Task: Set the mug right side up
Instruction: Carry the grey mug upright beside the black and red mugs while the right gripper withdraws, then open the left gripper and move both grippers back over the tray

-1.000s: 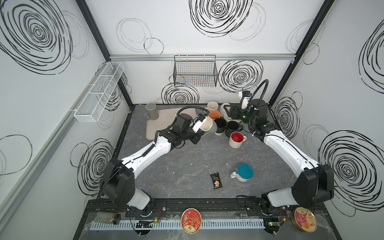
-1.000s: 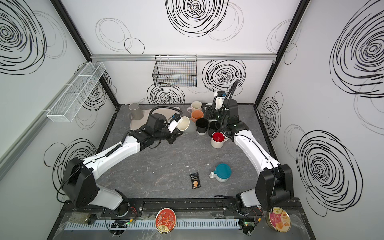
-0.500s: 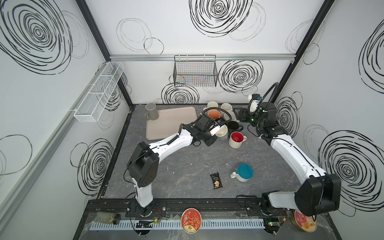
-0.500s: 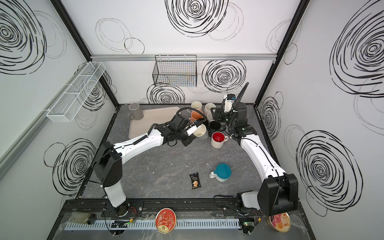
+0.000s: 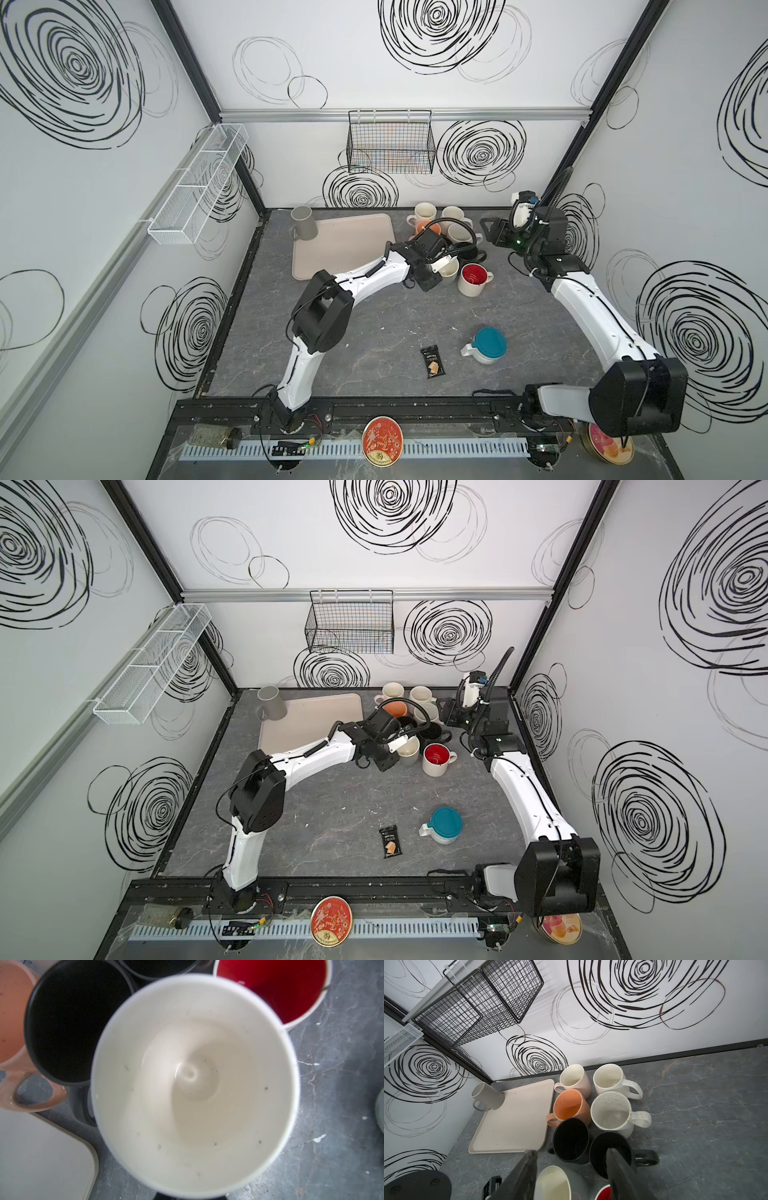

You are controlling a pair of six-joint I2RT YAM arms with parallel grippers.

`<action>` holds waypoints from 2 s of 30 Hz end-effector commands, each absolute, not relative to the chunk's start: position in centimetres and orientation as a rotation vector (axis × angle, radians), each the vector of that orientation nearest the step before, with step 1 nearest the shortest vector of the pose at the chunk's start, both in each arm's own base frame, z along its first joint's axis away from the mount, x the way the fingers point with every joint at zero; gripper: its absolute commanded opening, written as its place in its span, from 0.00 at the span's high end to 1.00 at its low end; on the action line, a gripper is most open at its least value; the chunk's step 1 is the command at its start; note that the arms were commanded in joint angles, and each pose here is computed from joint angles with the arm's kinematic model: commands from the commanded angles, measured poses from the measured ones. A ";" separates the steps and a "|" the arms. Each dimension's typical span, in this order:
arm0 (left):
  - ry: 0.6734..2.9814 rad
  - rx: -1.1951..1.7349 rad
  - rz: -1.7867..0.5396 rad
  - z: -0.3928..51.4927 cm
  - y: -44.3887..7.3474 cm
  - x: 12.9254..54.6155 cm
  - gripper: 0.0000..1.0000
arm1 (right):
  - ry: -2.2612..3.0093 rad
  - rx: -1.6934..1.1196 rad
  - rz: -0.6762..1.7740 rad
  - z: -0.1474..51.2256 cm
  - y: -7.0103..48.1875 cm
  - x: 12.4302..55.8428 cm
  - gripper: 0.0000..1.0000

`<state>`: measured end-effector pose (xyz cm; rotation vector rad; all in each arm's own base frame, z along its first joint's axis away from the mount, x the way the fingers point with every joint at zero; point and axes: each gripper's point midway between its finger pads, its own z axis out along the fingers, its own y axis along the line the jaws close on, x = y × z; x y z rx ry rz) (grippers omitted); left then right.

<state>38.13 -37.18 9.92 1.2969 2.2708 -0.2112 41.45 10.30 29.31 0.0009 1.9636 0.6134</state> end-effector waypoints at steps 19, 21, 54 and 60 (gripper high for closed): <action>2.222 1.329 -0.088 10.1 -37.6 40.7 0.65 | 1.980 -0.020 0.627 28.6 10.5 41.7 0.43; 2.216 1.325 -0.084 10.3 -37.6 40.8 0.60 | 1.981 -0.019 0.631 28.6 10.5 41.7 0.43; 2.096 0.353 0.070 27.6 -9.3 45.6 0.21 | 2.018 -0.374 0.601 27.3 25.4 41.8 0.44; 2.120 0.117 0.108 26.2 -1.8 48.8 0.15 | 2.040 -0.473 0.663 26.1 30.4 42.1 0.43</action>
